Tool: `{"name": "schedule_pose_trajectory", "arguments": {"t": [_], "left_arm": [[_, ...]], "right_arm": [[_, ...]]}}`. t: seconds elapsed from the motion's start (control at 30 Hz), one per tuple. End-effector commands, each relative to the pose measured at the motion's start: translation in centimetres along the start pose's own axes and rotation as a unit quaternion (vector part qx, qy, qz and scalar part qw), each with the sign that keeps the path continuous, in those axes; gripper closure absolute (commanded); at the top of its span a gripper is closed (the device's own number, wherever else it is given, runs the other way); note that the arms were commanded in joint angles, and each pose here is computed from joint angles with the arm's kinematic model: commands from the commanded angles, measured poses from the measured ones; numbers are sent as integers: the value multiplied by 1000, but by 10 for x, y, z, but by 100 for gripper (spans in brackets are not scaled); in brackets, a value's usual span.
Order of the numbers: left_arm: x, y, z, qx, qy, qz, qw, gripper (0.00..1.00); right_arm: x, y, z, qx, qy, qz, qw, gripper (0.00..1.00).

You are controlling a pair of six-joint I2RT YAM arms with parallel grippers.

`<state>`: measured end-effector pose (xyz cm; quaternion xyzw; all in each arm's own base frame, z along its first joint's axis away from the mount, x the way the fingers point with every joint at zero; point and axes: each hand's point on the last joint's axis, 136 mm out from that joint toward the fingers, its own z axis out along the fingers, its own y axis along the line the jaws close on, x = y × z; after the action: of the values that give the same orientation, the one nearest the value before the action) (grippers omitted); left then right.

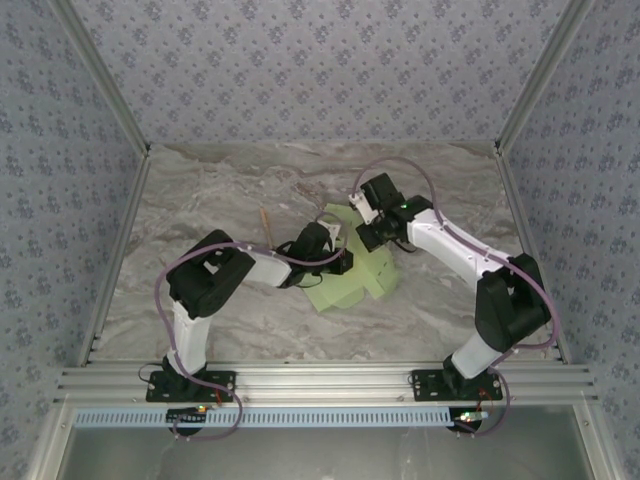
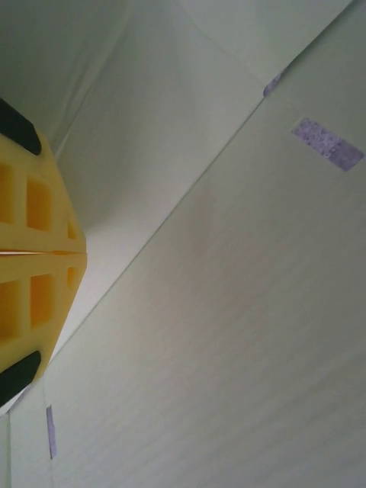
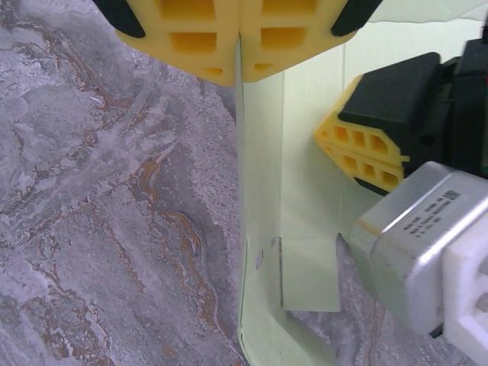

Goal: Fold the paper box

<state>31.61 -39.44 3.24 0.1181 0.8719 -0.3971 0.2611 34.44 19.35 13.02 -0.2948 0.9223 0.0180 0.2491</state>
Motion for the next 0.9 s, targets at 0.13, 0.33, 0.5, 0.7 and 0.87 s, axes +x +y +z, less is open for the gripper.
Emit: {"name": "schedule_pose_trajectory", "arguments": {"t": [0.13,0.33,0.5,0.7,0.87], "left_arm": [[20,25,7,-22,-12,-44,999,93],[6,14,2,-8,-32,-43,999,90],[-9,2,-10,1,-53,-38,998,84],[-20,-4,-32,9,-76,-35,996,74],[-28,4,-60,6,-97,-41,994,68]], "right_arm": [[-6,26,5,4,-43,27,999,100],[-10,22,4,26,-51,-6,998,100],[-21,-2,-4,80,-55,-65,993,100],[-31,-18,-10,131,-61,-135,980,100],[-36,-25,-2,180,-52,-213,959,100]]}}
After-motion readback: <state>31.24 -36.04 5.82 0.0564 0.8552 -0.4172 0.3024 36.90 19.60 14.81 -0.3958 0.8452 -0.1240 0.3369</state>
